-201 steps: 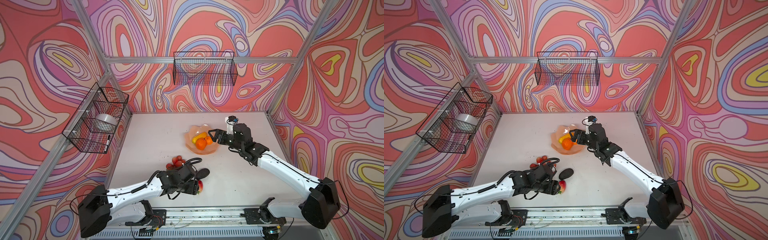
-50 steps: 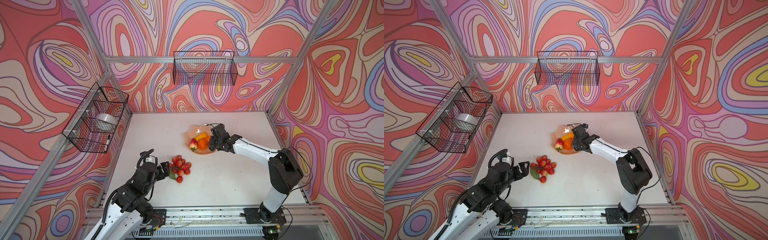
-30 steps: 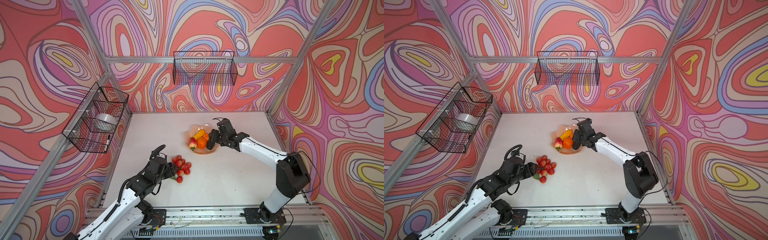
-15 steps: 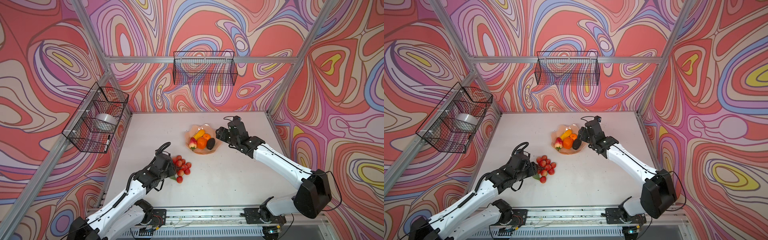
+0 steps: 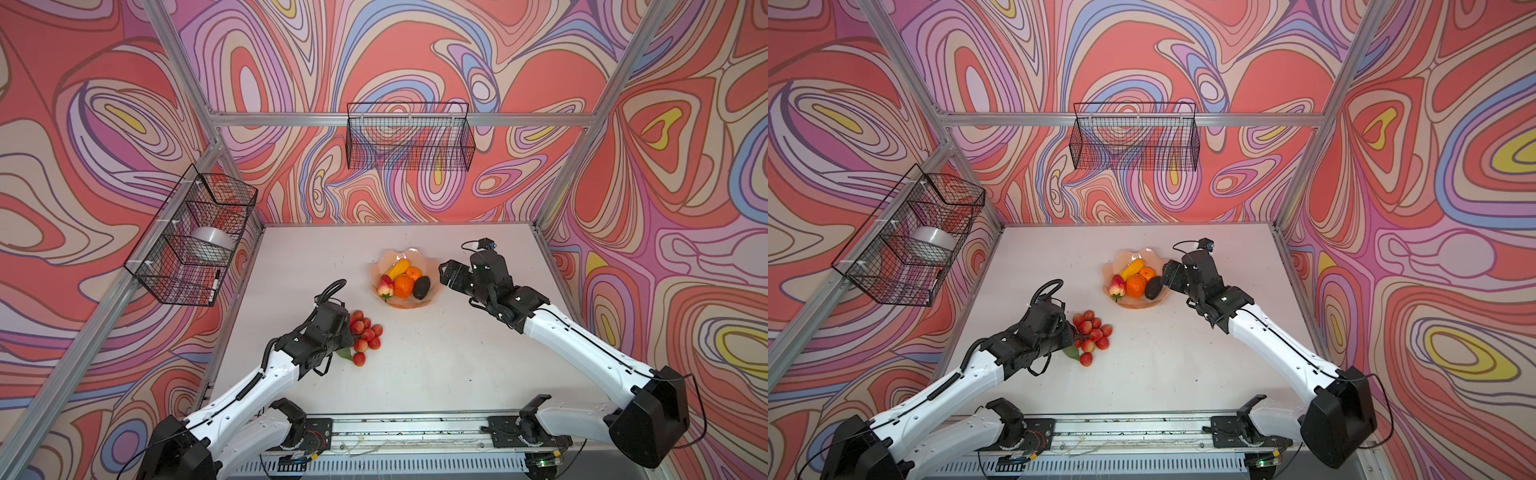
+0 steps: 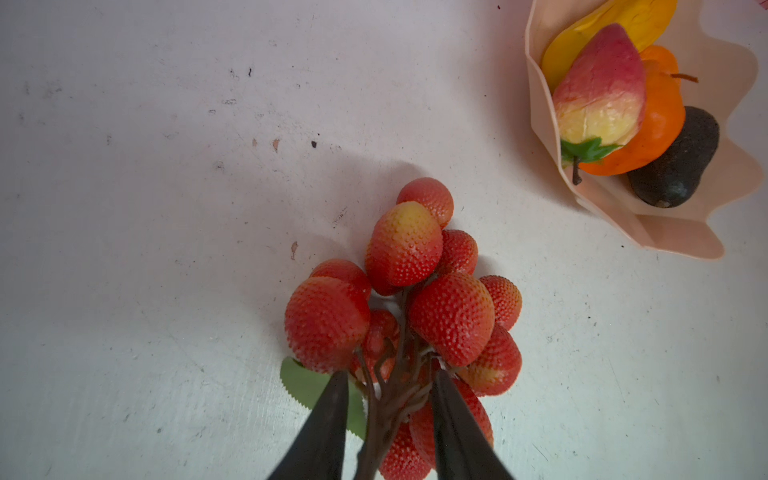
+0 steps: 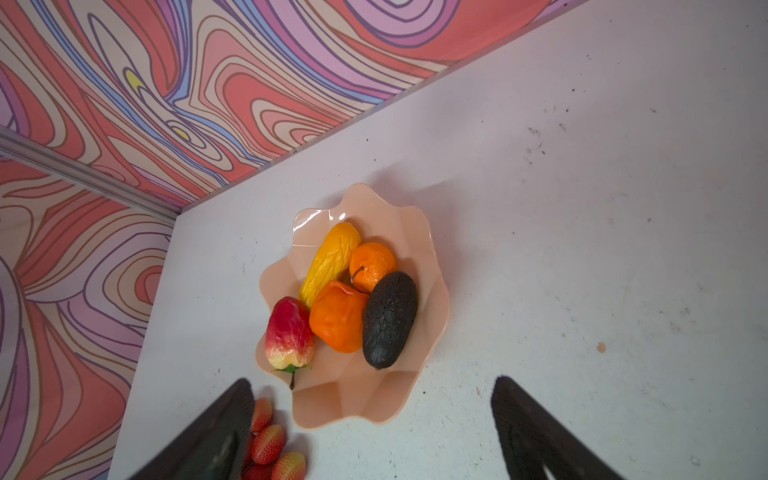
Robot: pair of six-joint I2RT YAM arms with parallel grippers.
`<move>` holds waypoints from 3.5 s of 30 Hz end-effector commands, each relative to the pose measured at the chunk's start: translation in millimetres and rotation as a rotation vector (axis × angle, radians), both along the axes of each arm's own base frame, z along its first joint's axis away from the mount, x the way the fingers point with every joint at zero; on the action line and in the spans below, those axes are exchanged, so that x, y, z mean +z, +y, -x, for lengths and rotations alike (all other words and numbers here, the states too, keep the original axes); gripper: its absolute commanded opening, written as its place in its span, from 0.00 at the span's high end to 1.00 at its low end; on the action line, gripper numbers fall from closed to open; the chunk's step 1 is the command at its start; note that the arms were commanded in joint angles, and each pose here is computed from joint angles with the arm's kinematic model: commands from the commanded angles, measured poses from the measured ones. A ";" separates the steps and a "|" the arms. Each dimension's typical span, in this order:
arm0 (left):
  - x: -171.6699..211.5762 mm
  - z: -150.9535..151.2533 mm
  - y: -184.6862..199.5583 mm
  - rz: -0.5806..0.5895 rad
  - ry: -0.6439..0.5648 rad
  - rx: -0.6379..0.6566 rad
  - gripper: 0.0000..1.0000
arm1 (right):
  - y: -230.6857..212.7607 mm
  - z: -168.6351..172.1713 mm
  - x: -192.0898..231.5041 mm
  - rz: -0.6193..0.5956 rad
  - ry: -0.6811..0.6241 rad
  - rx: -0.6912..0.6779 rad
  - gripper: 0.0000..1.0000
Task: Place and organize the fake fruits in the fruit bowl
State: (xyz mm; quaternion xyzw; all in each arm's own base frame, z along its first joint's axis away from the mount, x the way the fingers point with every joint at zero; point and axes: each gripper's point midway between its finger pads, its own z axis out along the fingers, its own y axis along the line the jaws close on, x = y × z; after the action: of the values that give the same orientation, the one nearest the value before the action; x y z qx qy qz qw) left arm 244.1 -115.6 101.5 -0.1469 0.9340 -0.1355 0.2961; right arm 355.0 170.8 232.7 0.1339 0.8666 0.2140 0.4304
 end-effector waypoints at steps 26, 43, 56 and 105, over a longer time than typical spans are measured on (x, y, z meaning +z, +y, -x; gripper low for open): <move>208.0 -39.9 -63.1 0.161 -0.388 -0.326 1.00 | -25.6 28.6 -9.0 -0.004 -0.038 -0.032 0.02; 210.3 -190.4 -178.5 0.463 -0.578 -0.518 1.00 | -69.3 75.1 -13.9 0.002 -0.029 -0.135 0.02; 119.0 -226.3 -193.0 0.520 -0.478 -0.495 1.00 | -64.5 67.1 -17.5 0.022 -0.025 -0.124 0.02; 29.8 -95.4 145.7 -0.543 -0.630 0.178 0.00 | -209.1 -40.1 -101.8 0.536 -0.387 -0.374 0.02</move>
State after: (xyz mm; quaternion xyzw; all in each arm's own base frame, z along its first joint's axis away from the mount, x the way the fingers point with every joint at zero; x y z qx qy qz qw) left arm 325.3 20.3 102.3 -0.0816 0.8344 0.1233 0.5309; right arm 382.7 -39.5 110.4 0.1463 0.7961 -0.1045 0.5778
